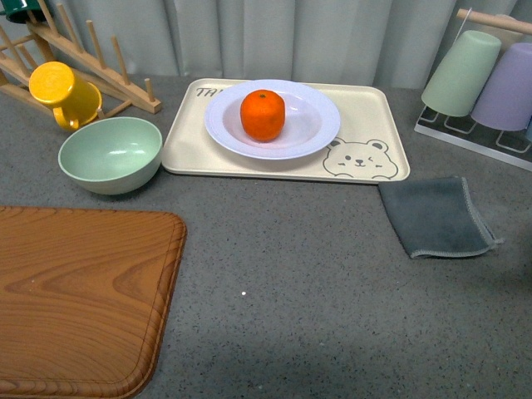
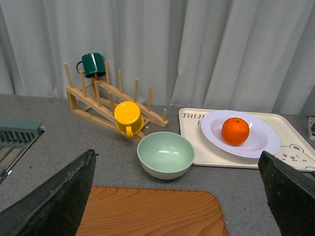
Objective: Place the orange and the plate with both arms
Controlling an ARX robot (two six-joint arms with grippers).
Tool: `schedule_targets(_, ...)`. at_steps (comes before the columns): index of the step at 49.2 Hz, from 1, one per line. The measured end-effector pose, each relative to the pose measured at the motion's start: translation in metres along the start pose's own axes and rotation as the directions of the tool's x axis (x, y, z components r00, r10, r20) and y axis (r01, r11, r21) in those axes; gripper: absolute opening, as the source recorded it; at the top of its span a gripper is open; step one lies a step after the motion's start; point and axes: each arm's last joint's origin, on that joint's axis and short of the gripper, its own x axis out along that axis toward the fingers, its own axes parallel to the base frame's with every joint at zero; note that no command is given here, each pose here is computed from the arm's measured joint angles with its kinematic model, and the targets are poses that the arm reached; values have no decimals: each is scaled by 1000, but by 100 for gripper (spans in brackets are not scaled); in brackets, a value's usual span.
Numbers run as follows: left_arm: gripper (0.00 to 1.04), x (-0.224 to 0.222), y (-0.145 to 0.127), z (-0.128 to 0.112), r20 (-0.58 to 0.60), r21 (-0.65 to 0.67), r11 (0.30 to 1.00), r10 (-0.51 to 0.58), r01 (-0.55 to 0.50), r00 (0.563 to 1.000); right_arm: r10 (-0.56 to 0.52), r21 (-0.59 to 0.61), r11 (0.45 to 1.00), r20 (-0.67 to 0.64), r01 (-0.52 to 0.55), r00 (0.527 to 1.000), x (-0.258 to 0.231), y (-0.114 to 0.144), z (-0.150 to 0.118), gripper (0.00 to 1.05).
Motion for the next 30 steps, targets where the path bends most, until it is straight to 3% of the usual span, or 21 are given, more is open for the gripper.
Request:
schedule_targets(5, 98, 0, 0, 0, 0, 0, 1000, 0, 0, 1000, 13, -5, 1000, 22, -13, 1000, -15, -9, 5, 1)
schedule_targets(30, 98, 0, 0, 0, 0, 0, 1000, 0, 0, 1000, 1, -5, 1000, 22, -1, 1000, -61, -12, 4, 1)
